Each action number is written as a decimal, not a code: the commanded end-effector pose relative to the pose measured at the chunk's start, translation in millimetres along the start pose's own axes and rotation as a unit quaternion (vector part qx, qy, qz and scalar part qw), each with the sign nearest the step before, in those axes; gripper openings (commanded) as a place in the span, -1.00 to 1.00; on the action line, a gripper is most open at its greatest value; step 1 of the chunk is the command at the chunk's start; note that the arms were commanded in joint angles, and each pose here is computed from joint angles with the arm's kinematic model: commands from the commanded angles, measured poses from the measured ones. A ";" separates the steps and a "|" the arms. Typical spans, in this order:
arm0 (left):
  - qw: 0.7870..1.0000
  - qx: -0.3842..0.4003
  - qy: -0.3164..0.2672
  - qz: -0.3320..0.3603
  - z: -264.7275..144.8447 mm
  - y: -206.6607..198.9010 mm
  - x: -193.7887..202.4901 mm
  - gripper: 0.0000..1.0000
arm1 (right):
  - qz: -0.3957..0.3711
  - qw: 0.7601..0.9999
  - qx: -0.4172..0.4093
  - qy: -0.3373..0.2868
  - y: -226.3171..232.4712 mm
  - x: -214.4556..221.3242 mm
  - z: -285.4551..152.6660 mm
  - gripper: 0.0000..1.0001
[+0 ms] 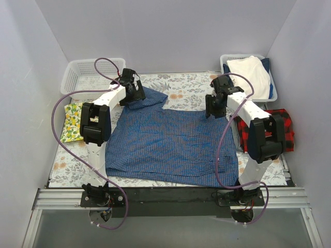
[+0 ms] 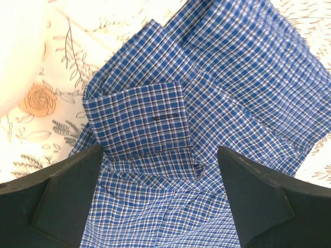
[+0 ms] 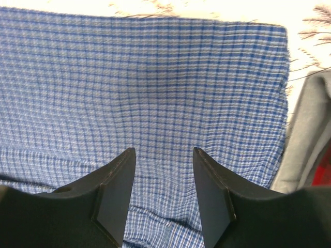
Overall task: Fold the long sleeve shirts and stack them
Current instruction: Fold the shirt
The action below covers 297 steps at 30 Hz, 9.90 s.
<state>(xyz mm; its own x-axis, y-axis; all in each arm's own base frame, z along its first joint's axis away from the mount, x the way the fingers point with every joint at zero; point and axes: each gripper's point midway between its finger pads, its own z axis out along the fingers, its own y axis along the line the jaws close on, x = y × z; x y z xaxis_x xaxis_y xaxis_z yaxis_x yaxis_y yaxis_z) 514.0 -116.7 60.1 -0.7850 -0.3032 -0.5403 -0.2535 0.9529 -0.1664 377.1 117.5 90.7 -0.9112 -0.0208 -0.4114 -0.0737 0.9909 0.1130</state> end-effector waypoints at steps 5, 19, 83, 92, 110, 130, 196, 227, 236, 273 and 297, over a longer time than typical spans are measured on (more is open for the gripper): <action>0.999 0.011 -0.030 0.033 9.8 -4.6 -16.3 0.87 | 0.037 0.999 0.025 -0.031 -32.3 -33.2 18.7 0.20; 0.998 -0.034 0.001 0.050 42.8 14.7 10.2 0.39 | 0.020 0.998 0.052 -0.019 -49.9 -61.4 86.9 0.40; 0.998 -0.044 -0.049 0.016 -128.9 52.0 42.1 -1.00 | 0.006 0.995 -0.038 -0.089 -16.3 -14.4 -42.1 -0.97; 0.995 -0.071 -0.065 0.008 -151.5 69.8 44.1 -1.00 | -0.010 0.997 -0.069 -0.038 -2.5 51.3 -39.4 -0.97; 0.997 -0.043 0.021 -0.054 -181.5 93.2 132.3 -1.00 | 0.030 1.000 0.007 0.006 -31.0 115.0 -41.3 -0.97; 0.986 -0.114 0.068 -0.105 -180.7 124.8 178.3 0.22 | 0.048 0.999 -0.005 -0.006 -32.5 148.0 -61.8 0.01; 0.982 -0.095 0.116 -0.115 -88.5 115.3 148.7 0.58 | 0.042 0.998 0.012 0.039 -7.9 46.3 48.6 -0.45; 0.990 0.032 0.100 -0.096 -120.2 88.9 110.1 0.63 | -0.088 0.893 -0.441 0.018 282.1 -45.4 14.7 0.15; 0.992 -0.023 0.068 -0.103 -133.6 108.4 100.1 0.64 | -0.137 0.880 -0.450 0.061 325.9 15.2 14.5 0.14; 0.931 -0.040 0.041 -0.362 -157.4 182.0 104.2 0.70 | -0.428 0.809 -0.402 -0.006 421.2 115.3 9.3 0.28; 0.928 -0.031 0.052 -0.368 -149.3 182.0 107.5 0.70 | -0.485 0.808 -0.316 -0.111 409.5 100.3 -67.0 0.12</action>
<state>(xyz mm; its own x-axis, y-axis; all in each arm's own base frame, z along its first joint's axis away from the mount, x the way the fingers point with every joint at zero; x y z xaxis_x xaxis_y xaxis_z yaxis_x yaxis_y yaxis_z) 293.8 22.0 87.8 -0.4478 -0.8701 -0.2059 -0.7832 0.4928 -0.3793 223.8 511.5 110.2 -0.2803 -0.6971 -0.6599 -0.9581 0.2452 0.1480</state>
